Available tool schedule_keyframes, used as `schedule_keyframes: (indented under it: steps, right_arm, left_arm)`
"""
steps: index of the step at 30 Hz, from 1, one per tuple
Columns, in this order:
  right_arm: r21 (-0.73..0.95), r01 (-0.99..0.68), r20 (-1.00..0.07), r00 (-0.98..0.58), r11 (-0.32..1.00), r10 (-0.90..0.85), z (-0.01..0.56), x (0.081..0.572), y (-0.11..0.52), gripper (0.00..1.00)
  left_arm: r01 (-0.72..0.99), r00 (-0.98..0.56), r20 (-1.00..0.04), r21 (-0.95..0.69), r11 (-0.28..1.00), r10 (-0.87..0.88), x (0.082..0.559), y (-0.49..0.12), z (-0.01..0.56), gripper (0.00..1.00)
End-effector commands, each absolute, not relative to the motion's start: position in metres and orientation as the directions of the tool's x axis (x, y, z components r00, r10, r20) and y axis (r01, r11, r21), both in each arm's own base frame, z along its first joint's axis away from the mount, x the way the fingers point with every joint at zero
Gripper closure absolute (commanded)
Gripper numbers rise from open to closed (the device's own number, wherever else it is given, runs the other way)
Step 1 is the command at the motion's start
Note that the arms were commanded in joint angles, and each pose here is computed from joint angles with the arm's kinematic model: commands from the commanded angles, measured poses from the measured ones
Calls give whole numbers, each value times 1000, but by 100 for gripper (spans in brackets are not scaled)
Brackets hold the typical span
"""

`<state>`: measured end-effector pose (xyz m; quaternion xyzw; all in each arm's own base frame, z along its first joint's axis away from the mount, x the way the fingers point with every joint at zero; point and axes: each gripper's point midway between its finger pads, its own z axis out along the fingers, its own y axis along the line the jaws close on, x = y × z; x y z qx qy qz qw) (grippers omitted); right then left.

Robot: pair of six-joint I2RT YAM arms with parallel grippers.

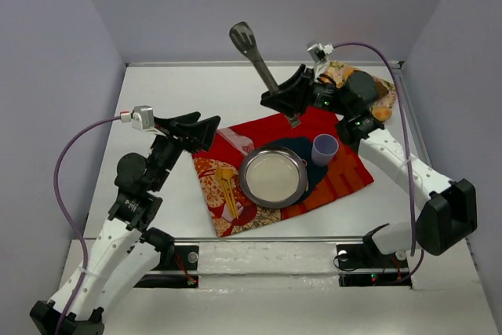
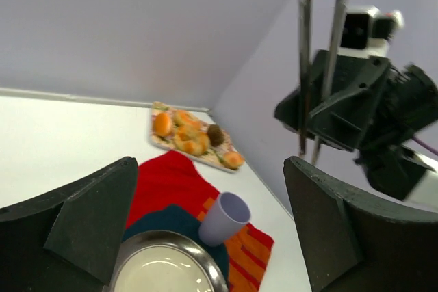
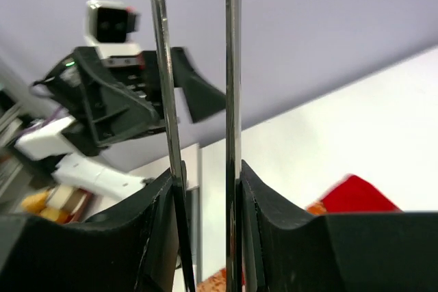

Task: Place the bread

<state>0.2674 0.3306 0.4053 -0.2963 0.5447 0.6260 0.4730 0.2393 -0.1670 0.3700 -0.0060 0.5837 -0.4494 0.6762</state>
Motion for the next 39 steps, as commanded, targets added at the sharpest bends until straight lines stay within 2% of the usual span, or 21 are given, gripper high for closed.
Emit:
schedule_keyframes:
  steps: [1,2,3,5,6,7,8,10,11,17,21,26,32,34,39]
  right_arm:
    - [377,-883,-908,-293,281,299,408,296,292,60]
    - [363,-850,-919,-259,382,297,406,308,283,59]
    - [383,-724,-920,-242,574,308,395,331,258,58]
    - [303,-581,-952,-153,755,264,395,352,223,57]
    - [263,-380,-962,-171,887,212,373,367,186,56]
    - [235,-263,-964,-185,936,190,365,373,165,56]
    - [183,-52,-965,-198,982,170,356,377,124,56]
    - [132,87,-956,-250,987,150,336,379,94,54]
    - [101,145,-935,-325,984,144,314,381,74,54]
    - [96,264,-863,-458,960,212,267,385,24,55]
    - [65,341,-790,-557,938,257,231,374,-7,54]
    - [45,433,-719,-612,900,330,196,357,-41,48]
    - [56,464,-648,-656,884,386,171,349,-54,47]
    - [60,462,-630,-670,885,393,165,348,-54,41]
    - [59,473,-608,-681,879,408,159,347,-59,38]
  left_arm:
    - [370,-1,-780,-582,725,-626,259,-124,367,1]
    - [323,-15,-789,-585,744,-614,263,-119,357,1]
    - [277,-1,-790,-590,759,-614,266,-112,352,1]
    - [229,-3,-794,-592,772,-608,269,-106,341,1]
    - [194,11,-790,-600,776,-614,271,-100,337,1]
    - [173,16,-791,-601,781,-612,273,-96,334,1]
    - [121,23,-790,-606,786,-613,277,-90,325,1]
    - [58,32,-785,-617,785,-619,282,-82,316,1]
    - [-7,26,-789,-615,789,-614,290,-78,305,1]
    - [-193,-124,-839,-504,842,-530,324,-80,258,1]
    - [-210,-164,-846,-472,856,-507,336,-81,248,1]
    - [-141,-175,-847,-483,864,-502,342,-85,243,1]
    - [-164,-182,-838,-491,856,-515,348,-73,227,1]
    - [-167,-200,-828,-497,851,-523,352,-69,221,1]
    - [-144,-245,-810,-512,847,-532,357,-71,212,1]
